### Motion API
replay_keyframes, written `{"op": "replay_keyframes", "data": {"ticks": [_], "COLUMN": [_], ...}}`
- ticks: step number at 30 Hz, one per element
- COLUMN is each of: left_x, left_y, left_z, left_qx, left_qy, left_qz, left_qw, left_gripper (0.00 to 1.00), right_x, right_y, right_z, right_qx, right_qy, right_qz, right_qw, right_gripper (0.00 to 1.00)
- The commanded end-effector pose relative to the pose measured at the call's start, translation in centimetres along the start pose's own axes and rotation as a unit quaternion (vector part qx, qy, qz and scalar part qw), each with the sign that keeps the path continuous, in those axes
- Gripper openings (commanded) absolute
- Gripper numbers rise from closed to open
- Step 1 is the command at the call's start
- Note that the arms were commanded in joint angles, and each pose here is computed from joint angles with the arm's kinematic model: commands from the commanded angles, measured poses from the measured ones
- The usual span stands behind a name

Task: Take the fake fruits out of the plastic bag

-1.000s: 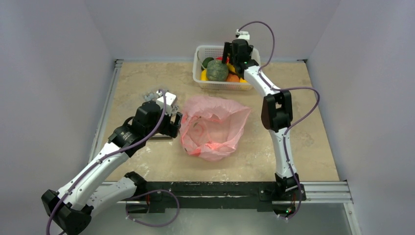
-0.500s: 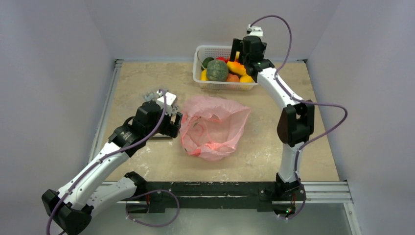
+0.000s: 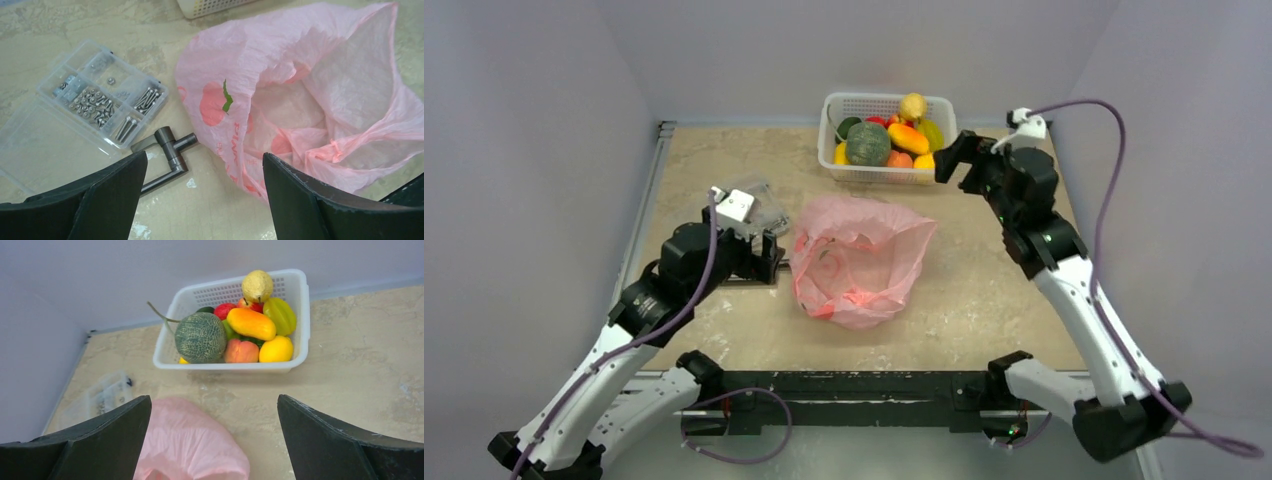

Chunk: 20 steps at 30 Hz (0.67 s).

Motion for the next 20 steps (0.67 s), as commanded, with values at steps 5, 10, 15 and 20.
{"op": "replay_keyframes", "data": {"ticks": [5, 10, 15, 20], "left_x": [5.0, 5.7, 5.8, 5.7], "left_y": [-6.6, -9.1, -10.5, -10.8], "left_z": [-1.4, -1.2, -1.2, -1.0], "left_qx": [-0.056, -0.056, -0.064, -0.055], "left_qy": [-0.059, -0.08, -0.09, -0.088], "left_qz": [-0.111, -0.14, -0.154, -0.149], "left_qw": [0.99, 0.985, 0.982, 0.983], "left_gripper": [0.86, 0.86, 0.86, 0.86], "right_x": [3.0, 2.6, 2.1, 1.5], "right_y": [-13.3, -17.9, -19.6, -19.6], "right_z": [-2.2, -3.8, -4.5, -4.5], "right_qx": [-0.021, -0.057, -0.077, -0.071], "right_qy": [0.049, 0.069, 0.07, 0.058], "right_qz": [-0.091, -0.117, -0.114, -0.095], "right_qw": [0.994, 0.989, 0.988, 0.991], "right_gripper": [0.99, 0.99, 0.99, 0.99]}}
Point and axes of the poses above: each gripper's point midway between its finger pads, its own y axis out along the fingers, its own z axis along the line the jaws close on, x = y × z, the point moved 8 cm from there along -y, back along the fingers, and after that the axes turned 12 degrees about -y, right-handed, at the moved point
